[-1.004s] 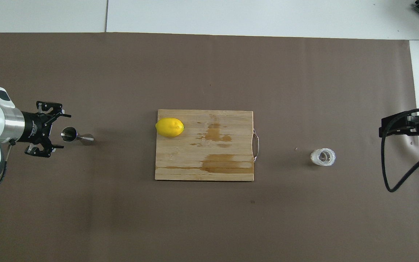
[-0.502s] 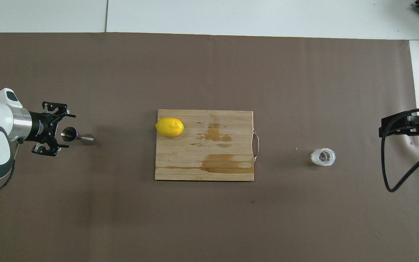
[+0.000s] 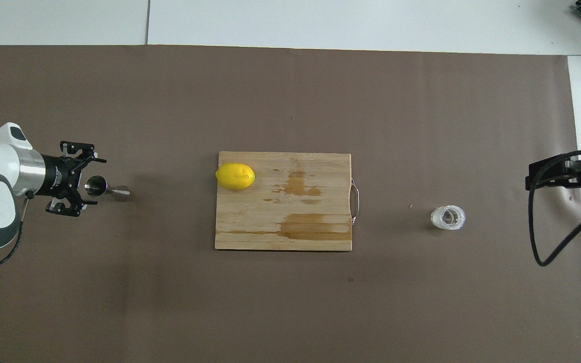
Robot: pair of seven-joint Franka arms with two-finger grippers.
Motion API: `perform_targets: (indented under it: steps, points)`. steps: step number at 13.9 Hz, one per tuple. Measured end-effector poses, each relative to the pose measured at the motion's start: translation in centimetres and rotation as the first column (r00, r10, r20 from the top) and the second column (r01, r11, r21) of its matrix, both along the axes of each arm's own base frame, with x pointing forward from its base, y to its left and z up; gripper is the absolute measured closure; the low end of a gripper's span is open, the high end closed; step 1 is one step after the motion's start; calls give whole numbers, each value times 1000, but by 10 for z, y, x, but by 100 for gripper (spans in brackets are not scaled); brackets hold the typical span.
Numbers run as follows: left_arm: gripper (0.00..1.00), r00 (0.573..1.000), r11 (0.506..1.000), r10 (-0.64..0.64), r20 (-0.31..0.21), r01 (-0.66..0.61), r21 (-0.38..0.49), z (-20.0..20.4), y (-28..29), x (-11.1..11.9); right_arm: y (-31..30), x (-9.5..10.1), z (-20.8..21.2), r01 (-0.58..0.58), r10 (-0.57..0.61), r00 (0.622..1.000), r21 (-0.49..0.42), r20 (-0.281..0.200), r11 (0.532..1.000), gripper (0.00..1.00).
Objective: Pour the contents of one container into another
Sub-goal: 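Move the left gripper to the small metal cup, then close the left gripper around the small metal cup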
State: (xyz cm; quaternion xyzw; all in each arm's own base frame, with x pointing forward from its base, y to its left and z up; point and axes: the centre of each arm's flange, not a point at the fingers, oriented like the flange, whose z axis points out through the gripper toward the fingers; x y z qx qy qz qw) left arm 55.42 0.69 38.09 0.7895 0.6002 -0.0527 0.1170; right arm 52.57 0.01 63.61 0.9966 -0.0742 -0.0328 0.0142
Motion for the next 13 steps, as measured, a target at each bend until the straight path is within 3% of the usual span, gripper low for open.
perform_targets:
  steps: [13]
  points:
    - [19,1000,1000,0,-8,0,-1,-3,-1,-2,0,0,0,0,0,1000,0,0,1000,0]
